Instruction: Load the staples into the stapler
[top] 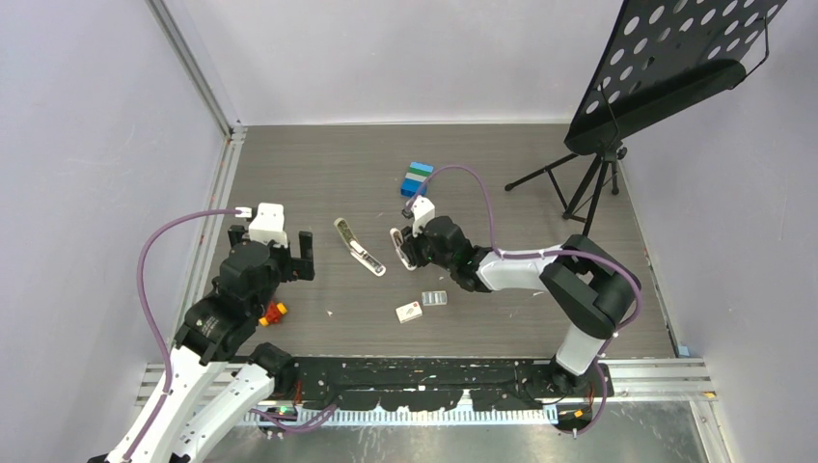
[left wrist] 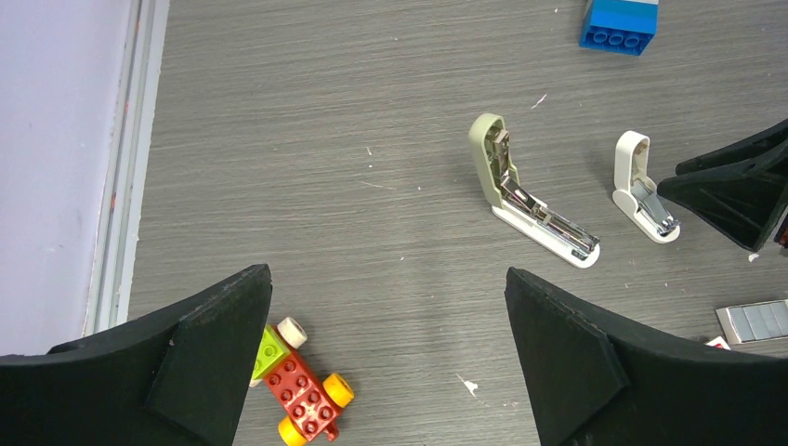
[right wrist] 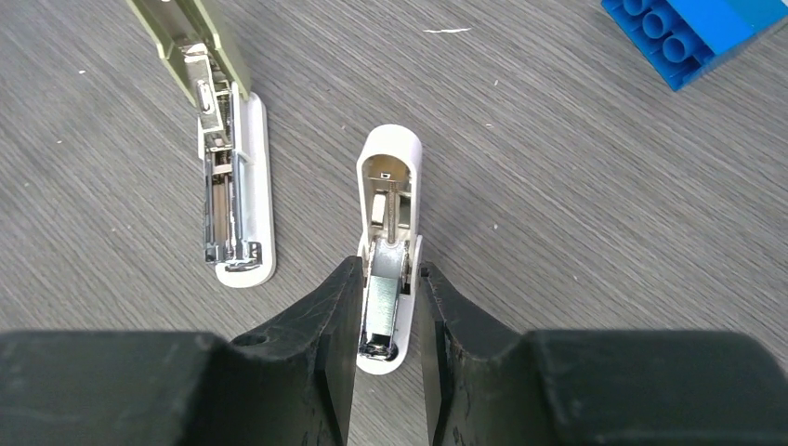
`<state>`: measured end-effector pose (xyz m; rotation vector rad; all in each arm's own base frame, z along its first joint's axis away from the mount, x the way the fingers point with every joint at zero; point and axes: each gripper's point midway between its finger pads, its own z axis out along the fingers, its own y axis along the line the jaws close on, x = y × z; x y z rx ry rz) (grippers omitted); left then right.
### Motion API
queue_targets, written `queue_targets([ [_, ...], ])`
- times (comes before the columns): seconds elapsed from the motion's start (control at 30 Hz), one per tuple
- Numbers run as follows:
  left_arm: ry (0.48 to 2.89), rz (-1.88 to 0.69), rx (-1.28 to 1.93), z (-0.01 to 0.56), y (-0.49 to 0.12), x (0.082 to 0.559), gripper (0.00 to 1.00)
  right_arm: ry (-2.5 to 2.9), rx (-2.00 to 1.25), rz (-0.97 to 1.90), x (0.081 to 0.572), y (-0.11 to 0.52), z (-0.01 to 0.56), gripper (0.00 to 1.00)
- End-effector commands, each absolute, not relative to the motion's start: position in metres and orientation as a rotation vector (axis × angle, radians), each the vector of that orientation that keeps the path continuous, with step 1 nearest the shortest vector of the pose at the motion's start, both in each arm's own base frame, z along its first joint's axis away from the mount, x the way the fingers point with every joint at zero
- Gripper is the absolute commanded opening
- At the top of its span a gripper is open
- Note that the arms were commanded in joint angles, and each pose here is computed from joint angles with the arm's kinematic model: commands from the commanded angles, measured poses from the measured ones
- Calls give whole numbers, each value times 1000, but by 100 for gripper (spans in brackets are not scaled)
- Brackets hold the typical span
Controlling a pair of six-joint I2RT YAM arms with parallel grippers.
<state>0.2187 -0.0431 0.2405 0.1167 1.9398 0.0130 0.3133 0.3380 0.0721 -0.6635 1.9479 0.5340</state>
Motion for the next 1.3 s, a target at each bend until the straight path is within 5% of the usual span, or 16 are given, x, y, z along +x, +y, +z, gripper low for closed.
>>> queue_targets([
  [0.0, 1911, -6, 104, 247, -45, 222, 99, 1920, -595, 515, 329, 344, 89, 33],
  [1.27, 1893, -24, 93, 249, -43, 217, 99, 2073, -637, 518, 310, 339, 57, 34],
])
